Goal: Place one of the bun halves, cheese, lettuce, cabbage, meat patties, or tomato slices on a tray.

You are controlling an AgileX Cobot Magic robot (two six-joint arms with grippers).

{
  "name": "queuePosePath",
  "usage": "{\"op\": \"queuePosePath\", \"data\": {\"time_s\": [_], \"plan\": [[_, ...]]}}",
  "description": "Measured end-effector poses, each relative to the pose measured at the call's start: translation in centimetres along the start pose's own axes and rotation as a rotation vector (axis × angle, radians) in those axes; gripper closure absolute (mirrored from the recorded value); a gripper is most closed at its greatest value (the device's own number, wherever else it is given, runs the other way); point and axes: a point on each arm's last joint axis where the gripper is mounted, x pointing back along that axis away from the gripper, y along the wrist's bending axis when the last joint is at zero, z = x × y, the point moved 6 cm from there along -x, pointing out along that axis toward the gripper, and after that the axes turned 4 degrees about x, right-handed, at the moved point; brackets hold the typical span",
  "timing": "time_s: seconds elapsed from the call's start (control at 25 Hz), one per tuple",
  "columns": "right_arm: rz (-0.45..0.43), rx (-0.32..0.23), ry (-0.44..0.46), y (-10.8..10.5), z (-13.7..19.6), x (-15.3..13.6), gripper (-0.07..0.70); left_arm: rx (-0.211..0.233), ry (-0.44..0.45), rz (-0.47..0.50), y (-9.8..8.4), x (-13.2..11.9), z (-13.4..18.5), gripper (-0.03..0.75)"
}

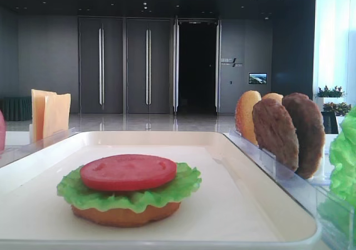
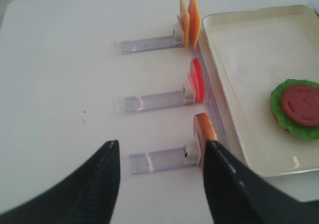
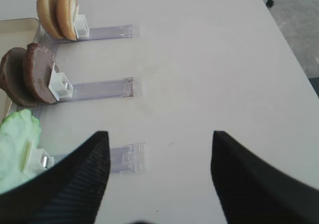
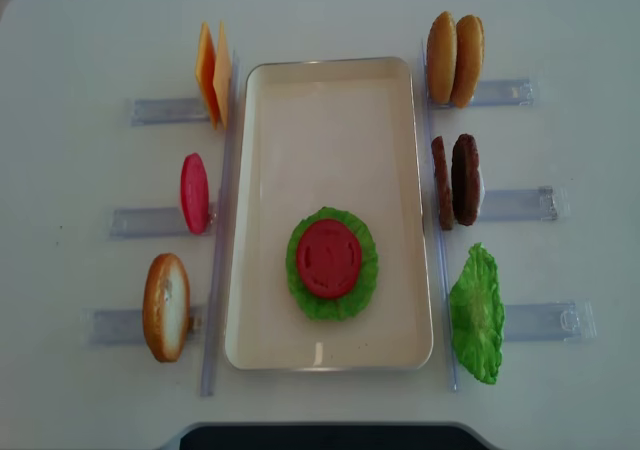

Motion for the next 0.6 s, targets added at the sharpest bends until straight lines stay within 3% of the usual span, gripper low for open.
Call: {"op": "queuePosePath", "data": {"time_s": [0.32,0.6], "plan": [[0.000,0.000,0.000,0.0,0.0,0.0,0.208,-0.005,-0.084,-0.002,0.0,-1.5,5.5,0.324],[0.000,0.000,0.000,0.0,0.0,0.0,0.208,-0.001,-0.048,0.007,-0.1,-3.3,8.0,0.324]]}}
